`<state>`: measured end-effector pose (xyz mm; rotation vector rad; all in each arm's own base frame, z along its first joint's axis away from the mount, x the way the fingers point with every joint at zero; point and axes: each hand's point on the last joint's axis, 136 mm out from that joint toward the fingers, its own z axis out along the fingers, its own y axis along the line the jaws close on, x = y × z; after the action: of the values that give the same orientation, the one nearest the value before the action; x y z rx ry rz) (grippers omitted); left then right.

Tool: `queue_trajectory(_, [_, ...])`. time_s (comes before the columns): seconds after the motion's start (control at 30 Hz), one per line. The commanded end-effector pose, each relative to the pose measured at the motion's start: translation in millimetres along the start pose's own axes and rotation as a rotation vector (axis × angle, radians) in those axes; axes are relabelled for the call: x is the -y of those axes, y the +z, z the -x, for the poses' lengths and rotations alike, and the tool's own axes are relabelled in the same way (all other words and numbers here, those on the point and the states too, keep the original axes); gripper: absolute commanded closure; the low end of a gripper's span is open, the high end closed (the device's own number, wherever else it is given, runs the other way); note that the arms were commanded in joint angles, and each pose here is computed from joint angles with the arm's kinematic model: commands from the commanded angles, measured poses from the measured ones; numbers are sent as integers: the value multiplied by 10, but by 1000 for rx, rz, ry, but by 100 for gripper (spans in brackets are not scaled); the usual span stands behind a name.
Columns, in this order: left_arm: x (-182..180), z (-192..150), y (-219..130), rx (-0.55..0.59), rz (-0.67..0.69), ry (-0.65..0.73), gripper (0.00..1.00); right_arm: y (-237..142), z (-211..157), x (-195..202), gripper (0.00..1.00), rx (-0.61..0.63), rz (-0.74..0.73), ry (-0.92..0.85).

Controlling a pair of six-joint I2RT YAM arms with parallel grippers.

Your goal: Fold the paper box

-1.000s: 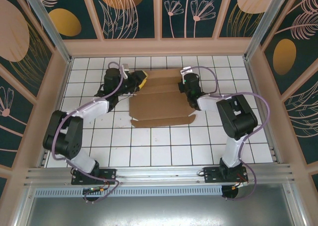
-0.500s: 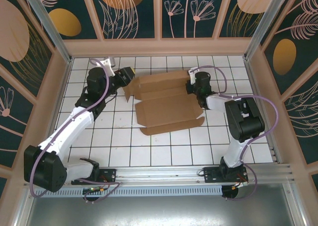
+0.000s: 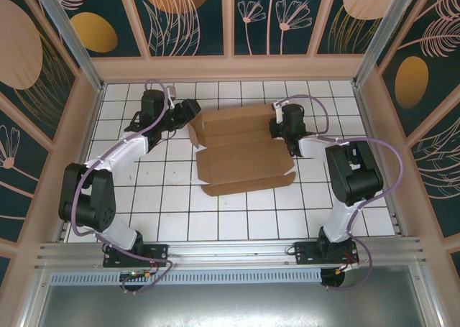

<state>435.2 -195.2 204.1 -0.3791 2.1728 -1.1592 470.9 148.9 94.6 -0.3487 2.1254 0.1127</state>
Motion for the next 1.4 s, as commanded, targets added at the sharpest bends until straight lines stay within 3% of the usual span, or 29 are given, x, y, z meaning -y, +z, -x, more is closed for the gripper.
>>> queue_trajectory(0.0, [152, -48, 26, -46, -75, -27, 45, 20, 131, -22, 99, 19, 17, 27])
queue_trajectory(0.17, [204, 201, -192, 28, 80, 101, 46, 45, 107, 53, 99, 5, -28, 26])
queue_trajectory(0.27, [337, 213, -295, 22, 71, 134, 47, 49, 91, 78, 99, -2, -51, 32])
queue_trajectory(0.57, [-24, -217, -18, -167, 164, 120, 48, 64, 84, 88, 100, -8, -69, 25])
queue_trajectory(0.87, [-288, -193, 255, -175, 213, 137, 47, 65, 67, 36, 100, -12, -68, 1])
queue_trajectory(1.23, [58, -145, 366, -141, -4, 130, 51, 79, 42, -32, 99, -26, -74, -25])
queue_trajectory(1.37, [-63, -59, 282, -104, 88, 146, 52, 90, 16, -1, 99, -40, -94, -28])
